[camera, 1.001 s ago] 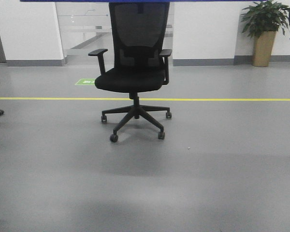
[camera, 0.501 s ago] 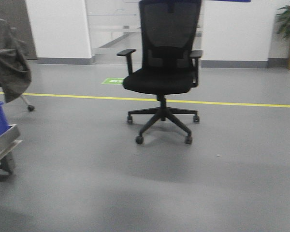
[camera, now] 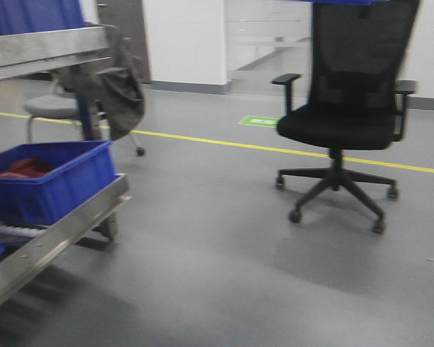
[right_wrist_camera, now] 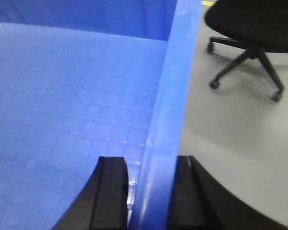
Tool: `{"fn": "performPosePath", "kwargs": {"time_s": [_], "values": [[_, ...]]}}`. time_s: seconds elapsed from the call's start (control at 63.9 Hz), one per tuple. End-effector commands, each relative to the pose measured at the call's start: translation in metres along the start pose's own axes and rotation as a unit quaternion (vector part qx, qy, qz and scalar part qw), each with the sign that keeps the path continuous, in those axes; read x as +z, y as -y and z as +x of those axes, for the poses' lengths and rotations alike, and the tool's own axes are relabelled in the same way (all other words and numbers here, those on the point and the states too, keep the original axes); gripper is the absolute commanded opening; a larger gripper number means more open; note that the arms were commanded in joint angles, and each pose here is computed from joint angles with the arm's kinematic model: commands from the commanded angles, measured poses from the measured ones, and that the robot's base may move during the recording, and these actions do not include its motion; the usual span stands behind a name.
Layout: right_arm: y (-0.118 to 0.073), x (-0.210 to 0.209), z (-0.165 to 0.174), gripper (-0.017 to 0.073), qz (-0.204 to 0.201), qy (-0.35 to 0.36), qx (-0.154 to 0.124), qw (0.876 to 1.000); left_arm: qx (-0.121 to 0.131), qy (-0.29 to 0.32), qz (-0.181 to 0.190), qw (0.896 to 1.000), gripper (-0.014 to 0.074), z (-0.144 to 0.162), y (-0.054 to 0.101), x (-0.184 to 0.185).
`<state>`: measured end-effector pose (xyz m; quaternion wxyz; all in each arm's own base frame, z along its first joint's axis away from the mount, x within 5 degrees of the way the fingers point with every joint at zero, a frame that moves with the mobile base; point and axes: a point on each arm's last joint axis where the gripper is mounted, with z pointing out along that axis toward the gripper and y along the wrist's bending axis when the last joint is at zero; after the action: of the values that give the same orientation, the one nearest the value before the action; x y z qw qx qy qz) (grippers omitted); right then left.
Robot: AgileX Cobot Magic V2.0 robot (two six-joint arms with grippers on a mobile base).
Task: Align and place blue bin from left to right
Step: 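Drive the base across the room holding the bin in both grippers, then approach the second shelf and raise the held bin above it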
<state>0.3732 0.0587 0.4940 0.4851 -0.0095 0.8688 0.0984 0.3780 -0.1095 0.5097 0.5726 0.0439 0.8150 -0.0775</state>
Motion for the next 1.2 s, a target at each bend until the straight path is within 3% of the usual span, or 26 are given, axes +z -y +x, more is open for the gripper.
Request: {"fn": "performPosePath", "kwargs": {"time_s": [0.0, 1.189], "values": [[-0.0033, -0.0196, -0.0141, -0.0154, -0.009, 0.063, -0.019, 0.998, 0.013, 0.081, 0.002, 0.997, -0.0111, -0.0208, -0.0024, -0.0165], [-0.0033, -0.0196, -0.0141, -0.0154, -0.009, 0.063, -0.019, 0.998, 0.013, 0.081, 0.002, 0.997, -0.0111, -0.0208, -0.0024, -0.0165]]}}
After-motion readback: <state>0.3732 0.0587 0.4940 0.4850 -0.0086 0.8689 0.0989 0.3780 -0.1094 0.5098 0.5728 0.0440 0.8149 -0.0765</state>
